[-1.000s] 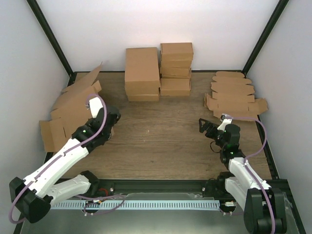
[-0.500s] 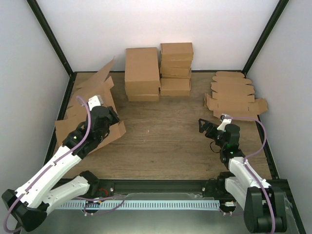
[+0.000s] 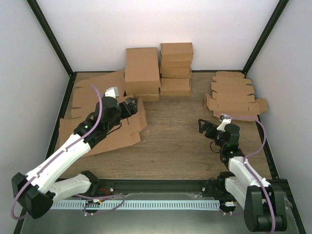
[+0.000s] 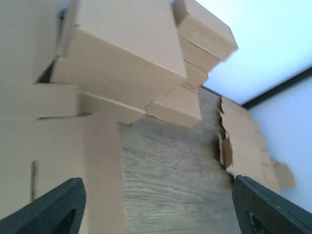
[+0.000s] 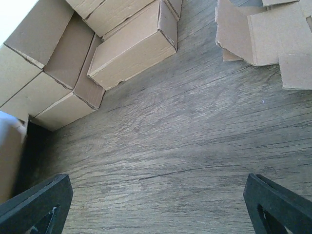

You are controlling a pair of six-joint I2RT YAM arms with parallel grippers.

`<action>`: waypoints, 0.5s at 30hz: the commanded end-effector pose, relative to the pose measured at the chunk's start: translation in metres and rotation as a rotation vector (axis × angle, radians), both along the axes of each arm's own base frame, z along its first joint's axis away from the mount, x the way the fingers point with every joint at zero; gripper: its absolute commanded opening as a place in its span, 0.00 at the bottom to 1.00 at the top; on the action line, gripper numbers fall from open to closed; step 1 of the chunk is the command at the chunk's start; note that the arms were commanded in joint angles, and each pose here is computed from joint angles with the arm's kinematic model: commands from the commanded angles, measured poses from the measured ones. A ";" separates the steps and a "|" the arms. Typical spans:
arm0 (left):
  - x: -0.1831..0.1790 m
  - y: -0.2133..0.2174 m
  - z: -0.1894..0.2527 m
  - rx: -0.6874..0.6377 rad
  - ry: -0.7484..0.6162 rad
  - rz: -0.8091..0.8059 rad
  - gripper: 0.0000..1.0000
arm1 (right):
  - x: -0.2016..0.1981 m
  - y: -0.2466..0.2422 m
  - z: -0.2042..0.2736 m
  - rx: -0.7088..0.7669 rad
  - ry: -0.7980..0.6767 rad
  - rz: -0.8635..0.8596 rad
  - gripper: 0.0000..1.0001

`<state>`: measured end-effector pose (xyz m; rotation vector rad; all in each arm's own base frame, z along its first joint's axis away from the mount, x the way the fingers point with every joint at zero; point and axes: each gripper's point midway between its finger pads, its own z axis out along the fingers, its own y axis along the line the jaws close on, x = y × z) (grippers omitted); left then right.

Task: Fold the paper box

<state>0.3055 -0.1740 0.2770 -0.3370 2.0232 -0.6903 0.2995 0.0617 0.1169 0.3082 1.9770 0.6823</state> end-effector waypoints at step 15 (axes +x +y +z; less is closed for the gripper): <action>0.014 0.109 -0.026 0.088 0.142 0.065 1.00 | 0.014 0.062 0.011 -0.004 0.007 0.278 1.00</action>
